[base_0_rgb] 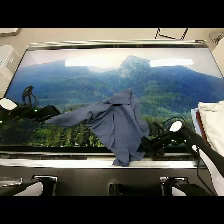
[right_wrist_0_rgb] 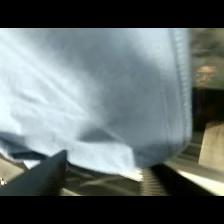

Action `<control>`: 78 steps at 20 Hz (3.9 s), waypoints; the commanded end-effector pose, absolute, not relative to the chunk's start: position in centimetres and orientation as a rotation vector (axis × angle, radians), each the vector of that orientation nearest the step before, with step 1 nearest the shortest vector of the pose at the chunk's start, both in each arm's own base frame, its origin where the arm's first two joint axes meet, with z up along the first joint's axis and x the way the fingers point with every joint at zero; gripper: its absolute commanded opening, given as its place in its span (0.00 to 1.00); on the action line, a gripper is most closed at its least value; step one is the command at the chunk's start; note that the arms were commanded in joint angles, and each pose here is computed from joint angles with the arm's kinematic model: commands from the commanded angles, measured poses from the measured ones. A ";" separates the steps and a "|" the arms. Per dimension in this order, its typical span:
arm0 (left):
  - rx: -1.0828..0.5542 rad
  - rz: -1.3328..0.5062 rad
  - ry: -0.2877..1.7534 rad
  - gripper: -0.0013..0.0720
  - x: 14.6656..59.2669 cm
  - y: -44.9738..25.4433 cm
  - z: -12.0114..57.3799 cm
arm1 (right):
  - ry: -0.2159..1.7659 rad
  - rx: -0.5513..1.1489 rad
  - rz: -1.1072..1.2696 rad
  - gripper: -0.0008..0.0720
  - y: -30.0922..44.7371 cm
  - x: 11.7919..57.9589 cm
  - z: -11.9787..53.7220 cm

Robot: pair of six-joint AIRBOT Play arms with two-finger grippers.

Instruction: Fold the clothes and pants, and hang the long-sleeved shirts on hangers.

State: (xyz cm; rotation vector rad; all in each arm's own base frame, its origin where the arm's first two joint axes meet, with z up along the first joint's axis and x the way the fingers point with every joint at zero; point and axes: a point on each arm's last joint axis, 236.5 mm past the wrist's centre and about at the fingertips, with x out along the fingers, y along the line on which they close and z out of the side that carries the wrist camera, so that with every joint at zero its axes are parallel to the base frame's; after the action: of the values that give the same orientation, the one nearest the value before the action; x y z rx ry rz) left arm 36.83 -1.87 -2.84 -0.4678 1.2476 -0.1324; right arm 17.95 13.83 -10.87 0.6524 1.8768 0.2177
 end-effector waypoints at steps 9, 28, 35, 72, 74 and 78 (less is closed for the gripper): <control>-0.614 0.069 1.361 1.00 33.4 6.8 -6.3 | 1.823 0.685 0.158 0.06 13.7 19.4 -11.3; -0.600 -0.087 1.076 0.05 41.8 4.6 -2.6 | 1.538 0.709 0.268 0.06 12.7 27.5 -2.1; -0.340 -0.003 0.026 0.05 38.7 7.5 40.7 | 0.172 0.447 0.062 0.06 -2.3 36.8 41.5; -0.671 -0.127 0.881 0.05 28.2 -4.2 5.1 | 1.850 0.568 0.141 0.91 5.8 30.3 -7.4; -0.672 -0.128 0.882 0.05 28.2 -4.2 5.1 | 1.748 0.724 0.171 0.91 8.8 28.9 -9.1; -0.672 -0.128 0.881 0.05 28.2 -4.2 5.1 | 1.594 0.973 0.207 0.87 12.6 30.5 -9.5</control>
State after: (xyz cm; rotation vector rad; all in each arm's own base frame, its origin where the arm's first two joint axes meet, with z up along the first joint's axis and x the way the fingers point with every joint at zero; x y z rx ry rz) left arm 28.17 -4.24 5.07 -0.6735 0.8842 -0.1291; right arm 29.74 10.08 -8.89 0.7969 1.7199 0.1989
